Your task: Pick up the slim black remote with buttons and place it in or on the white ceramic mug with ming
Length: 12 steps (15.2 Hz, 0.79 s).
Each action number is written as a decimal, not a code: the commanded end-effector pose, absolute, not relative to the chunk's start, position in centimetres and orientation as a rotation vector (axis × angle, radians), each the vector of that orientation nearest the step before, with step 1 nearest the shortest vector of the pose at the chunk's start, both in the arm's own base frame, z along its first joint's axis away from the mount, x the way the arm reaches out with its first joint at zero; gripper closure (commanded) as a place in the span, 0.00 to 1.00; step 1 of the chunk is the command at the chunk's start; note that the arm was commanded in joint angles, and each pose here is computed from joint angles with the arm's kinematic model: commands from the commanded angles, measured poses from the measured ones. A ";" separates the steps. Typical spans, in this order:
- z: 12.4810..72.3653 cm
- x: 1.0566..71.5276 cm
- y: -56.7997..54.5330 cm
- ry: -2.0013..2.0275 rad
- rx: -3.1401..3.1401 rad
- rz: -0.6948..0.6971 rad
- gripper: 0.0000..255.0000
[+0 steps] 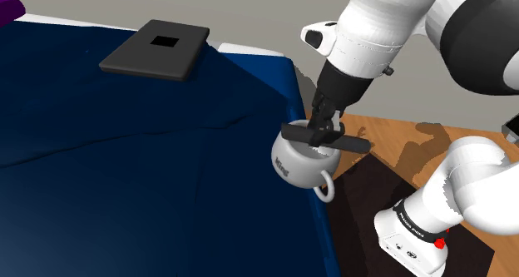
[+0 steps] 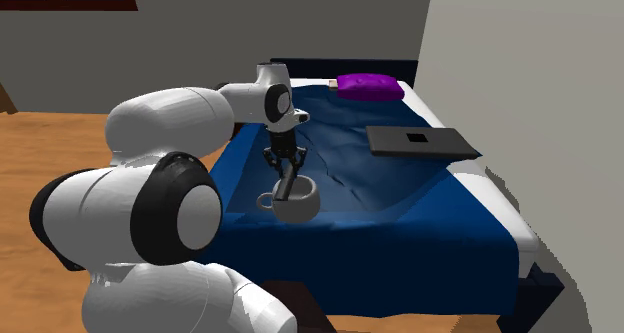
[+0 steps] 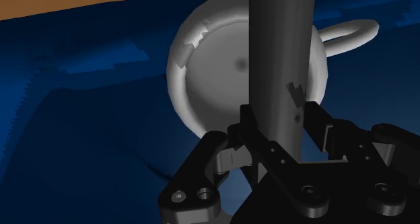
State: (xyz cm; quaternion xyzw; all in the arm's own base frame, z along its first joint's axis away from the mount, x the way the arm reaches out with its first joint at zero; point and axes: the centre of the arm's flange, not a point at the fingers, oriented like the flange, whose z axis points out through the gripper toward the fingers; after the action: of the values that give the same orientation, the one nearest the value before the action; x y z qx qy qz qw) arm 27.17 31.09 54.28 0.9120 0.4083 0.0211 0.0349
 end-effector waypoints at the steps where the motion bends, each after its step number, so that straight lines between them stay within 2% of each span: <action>1: 53.3 27.2 31.1 1.255 2.803 0.066 1.00; 4: 51.5 27.2 31.1 1.255 2.803 0.066 1.00; 12: 51.5 27.2 31.1 1.255 2.803 0.066 1.00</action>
State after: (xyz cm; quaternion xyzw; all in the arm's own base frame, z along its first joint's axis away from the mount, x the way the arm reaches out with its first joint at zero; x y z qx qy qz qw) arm 27.17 31.05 51.67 0.9120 0.4081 0.0230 0.0346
